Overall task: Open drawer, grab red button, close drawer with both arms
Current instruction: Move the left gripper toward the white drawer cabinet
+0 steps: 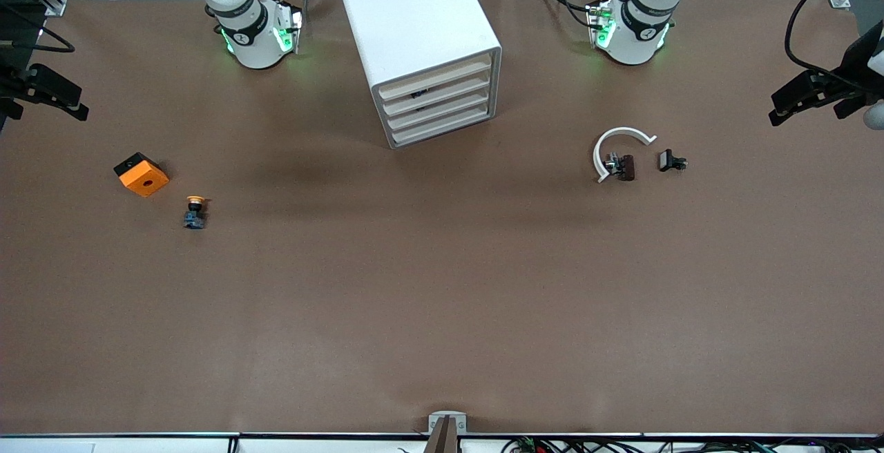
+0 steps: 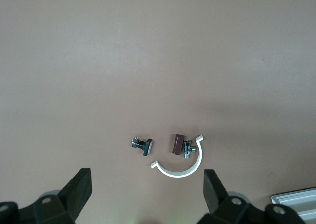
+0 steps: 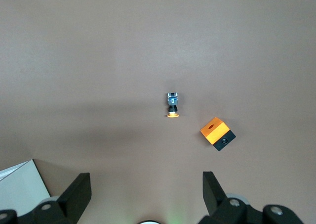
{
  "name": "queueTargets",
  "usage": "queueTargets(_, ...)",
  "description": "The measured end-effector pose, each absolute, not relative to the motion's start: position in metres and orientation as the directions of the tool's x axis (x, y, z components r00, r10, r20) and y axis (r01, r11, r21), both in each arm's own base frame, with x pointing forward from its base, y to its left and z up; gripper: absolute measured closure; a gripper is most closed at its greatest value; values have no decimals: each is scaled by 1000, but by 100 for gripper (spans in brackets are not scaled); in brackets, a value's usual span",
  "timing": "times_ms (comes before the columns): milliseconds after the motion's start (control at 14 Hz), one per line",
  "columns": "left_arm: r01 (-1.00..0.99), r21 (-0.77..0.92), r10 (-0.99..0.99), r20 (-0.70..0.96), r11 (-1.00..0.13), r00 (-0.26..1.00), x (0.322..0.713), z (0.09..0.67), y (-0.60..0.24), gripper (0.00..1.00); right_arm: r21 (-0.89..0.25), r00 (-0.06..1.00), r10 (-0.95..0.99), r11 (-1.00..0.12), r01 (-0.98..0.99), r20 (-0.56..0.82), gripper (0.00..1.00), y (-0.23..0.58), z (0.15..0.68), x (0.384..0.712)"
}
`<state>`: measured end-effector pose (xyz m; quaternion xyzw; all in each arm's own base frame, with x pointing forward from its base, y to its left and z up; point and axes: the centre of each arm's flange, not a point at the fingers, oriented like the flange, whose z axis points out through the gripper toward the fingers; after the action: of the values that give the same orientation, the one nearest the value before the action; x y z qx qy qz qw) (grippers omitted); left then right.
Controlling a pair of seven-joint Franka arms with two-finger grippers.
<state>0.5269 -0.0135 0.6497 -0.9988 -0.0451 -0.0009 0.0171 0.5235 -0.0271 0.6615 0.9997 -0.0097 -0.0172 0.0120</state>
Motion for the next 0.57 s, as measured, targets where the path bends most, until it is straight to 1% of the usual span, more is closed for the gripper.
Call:
queueTargets(357,88,-34,89,-5,-995,996,527,650,-14,0,24,999,-20,-1000,-19,-34,0,-27,662,524)
queueTargets(571,76,-31,77,-45,-997,996,546,628,-18,0,24,999,-20,-1000,-19,-32,0,-27,662,524)
